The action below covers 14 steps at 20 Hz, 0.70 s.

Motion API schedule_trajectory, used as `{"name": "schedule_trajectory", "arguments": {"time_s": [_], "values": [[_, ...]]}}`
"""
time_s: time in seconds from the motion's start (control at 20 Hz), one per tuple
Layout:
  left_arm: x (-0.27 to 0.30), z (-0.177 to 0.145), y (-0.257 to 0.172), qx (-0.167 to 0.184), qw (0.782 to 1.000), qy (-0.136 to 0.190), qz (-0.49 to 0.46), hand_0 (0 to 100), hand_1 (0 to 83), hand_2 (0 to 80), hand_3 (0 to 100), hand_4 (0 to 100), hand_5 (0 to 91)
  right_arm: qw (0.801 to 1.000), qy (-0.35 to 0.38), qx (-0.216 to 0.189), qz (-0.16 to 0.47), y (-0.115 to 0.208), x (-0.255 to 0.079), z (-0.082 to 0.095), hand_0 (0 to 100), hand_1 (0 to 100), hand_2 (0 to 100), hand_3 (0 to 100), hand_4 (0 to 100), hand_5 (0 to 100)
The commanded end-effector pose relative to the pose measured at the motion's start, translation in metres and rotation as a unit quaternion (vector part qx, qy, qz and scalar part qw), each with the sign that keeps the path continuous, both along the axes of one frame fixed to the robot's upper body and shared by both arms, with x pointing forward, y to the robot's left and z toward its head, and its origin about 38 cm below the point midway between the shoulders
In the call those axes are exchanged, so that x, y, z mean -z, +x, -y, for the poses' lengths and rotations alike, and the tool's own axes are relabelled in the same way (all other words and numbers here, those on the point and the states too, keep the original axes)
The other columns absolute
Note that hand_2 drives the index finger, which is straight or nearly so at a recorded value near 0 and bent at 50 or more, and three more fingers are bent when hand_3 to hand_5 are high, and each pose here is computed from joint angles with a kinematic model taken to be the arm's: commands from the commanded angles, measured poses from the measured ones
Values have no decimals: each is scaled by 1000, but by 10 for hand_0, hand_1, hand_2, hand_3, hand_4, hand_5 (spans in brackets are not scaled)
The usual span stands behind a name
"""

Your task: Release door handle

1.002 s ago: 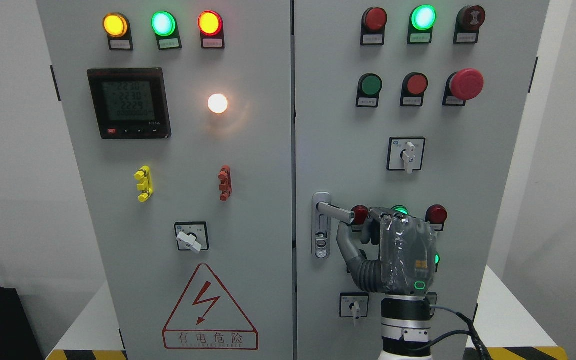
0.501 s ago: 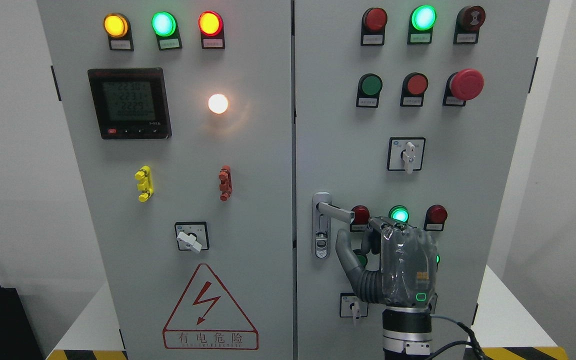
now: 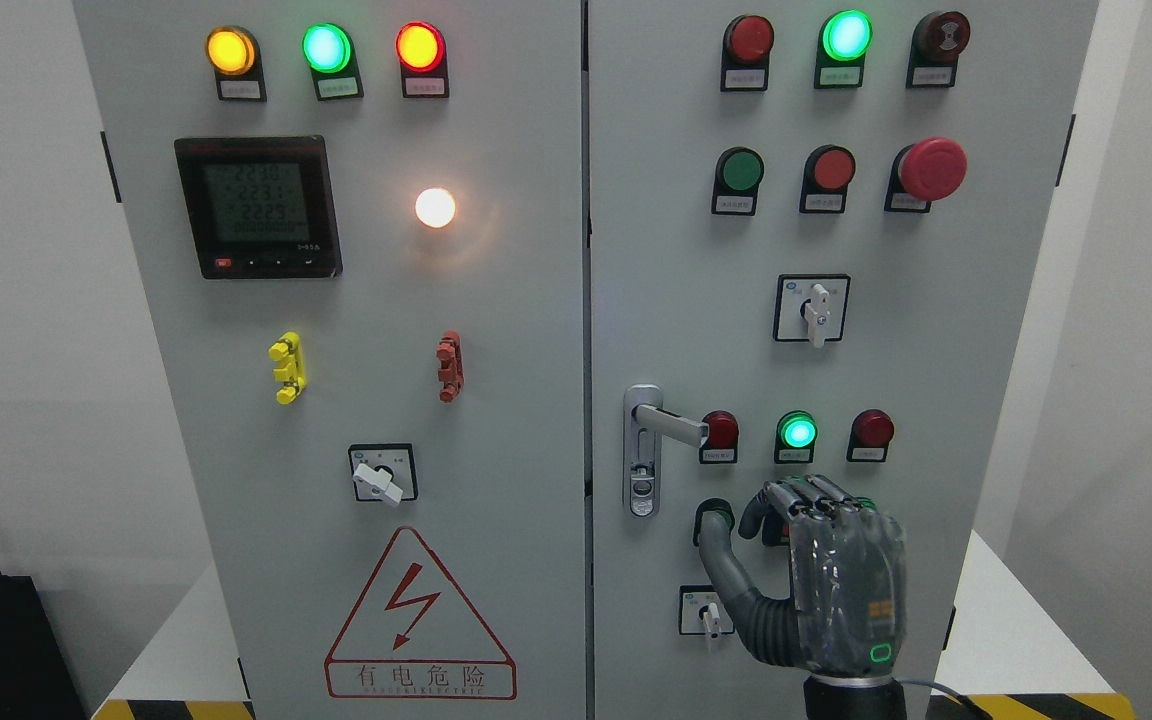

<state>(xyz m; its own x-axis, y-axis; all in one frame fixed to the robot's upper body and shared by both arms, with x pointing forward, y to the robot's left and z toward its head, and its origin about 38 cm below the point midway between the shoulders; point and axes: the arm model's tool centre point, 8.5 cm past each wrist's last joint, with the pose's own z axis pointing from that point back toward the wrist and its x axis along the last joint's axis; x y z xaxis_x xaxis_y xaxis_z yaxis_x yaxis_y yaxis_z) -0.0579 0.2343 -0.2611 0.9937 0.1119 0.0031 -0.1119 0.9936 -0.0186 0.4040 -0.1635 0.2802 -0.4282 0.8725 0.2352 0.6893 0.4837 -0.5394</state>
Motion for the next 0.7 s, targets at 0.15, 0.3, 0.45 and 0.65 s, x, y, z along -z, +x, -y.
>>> {"name": "schedule_trajectory", "arguments": {"time_s": [0.15,0.3,0.45,0.65], "values": [[-1,0,-7,7,1000,-1,-10,120,389,0,0,0,0,999,-43,-14,20,-25,2,88,435,437,0,58,0,0],[-1,0,-7,7,1000,-1,-10,120,389,0,0,0,0,997,-62,-30,26,-27,-3,98,410,397,0,0,0,0],[-1,0,-7,7,1000,-1,-10,120,389,0,0,0,0,997,-68,-32,29,-29,-3,101,402,367,0,0,0,0],[-1,0,-7,7,1000,-1,-10,120,389,0,0,0,0,997,-67,-29,32,-30,-5,103,405,356,0,0,0,0]]}}
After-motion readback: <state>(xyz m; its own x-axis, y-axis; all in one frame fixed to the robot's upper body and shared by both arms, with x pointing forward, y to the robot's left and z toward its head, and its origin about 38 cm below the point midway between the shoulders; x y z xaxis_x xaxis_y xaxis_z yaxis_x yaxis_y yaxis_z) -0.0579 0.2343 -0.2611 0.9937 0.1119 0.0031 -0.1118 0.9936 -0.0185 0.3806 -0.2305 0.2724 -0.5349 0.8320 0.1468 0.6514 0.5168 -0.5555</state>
